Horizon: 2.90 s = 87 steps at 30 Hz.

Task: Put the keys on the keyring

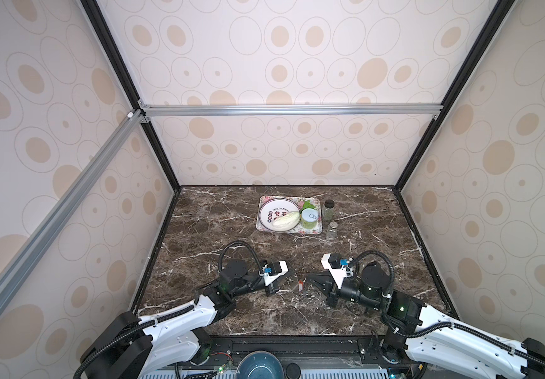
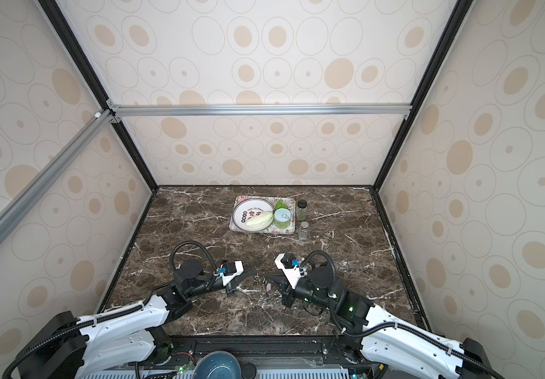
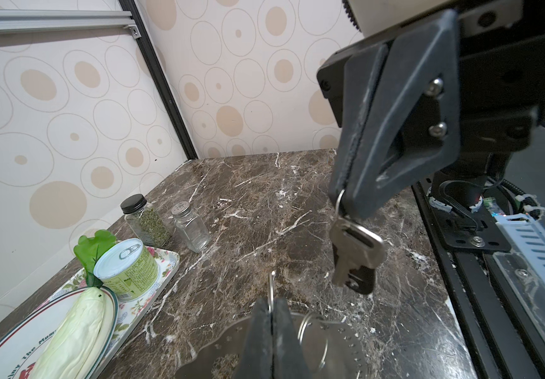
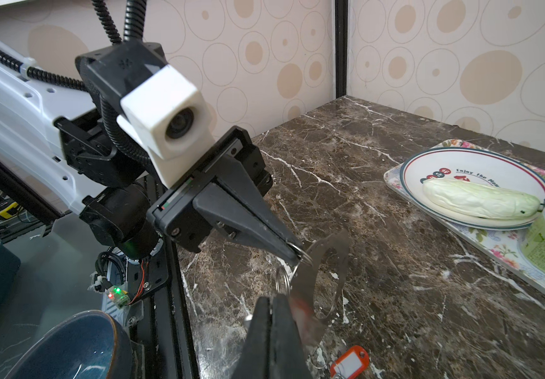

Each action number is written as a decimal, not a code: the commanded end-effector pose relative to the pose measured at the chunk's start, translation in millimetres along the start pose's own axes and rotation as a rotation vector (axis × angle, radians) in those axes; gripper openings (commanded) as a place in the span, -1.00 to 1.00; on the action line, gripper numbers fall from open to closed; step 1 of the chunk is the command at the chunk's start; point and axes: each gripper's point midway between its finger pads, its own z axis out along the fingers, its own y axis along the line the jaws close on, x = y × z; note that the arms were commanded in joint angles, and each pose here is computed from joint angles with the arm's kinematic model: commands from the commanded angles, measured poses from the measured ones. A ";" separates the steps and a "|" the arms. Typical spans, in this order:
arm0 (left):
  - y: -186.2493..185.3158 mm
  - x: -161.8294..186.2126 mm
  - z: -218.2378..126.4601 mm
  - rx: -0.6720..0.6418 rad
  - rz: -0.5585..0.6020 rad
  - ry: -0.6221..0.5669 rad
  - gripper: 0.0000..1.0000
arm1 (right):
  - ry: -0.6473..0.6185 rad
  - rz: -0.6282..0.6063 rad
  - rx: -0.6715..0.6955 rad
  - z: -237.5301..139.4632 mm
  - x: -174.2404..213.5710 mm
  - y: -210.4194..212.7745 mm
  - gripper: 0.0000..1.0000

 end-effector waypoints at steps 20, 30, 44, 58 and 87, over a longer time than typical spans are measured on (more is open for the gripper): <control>-13.2 -28.5 9.4 0.101 0.052 -0.063 -1.00 | 0.044 0.012 0.052 15.0 1.6 -10.0 -1.00; -15.2 -26.9 11.3 0.111 0.054 -0.054 -1.00 | 0.035 0.015 0.042 14.3 1.2 -8.4 -1.00; -17.8 -26.4 12.2 0.125 0.059 -0.052 -1.00 | 0.019 0.017 0.057 11.5 -0.8 -10.6 -1.00; -18.5 -31.0 8.8 0.121 0.064 -0.073 -1.00 | 0.042 0.030 0.103 14.8 4.6 -19.0 -1.00; -24.2 -39.7 0.8 0.127 0.081 -0.143 -1.00 | 0.040 0.090 0.159 17.6 9.7 -30.0 -1.00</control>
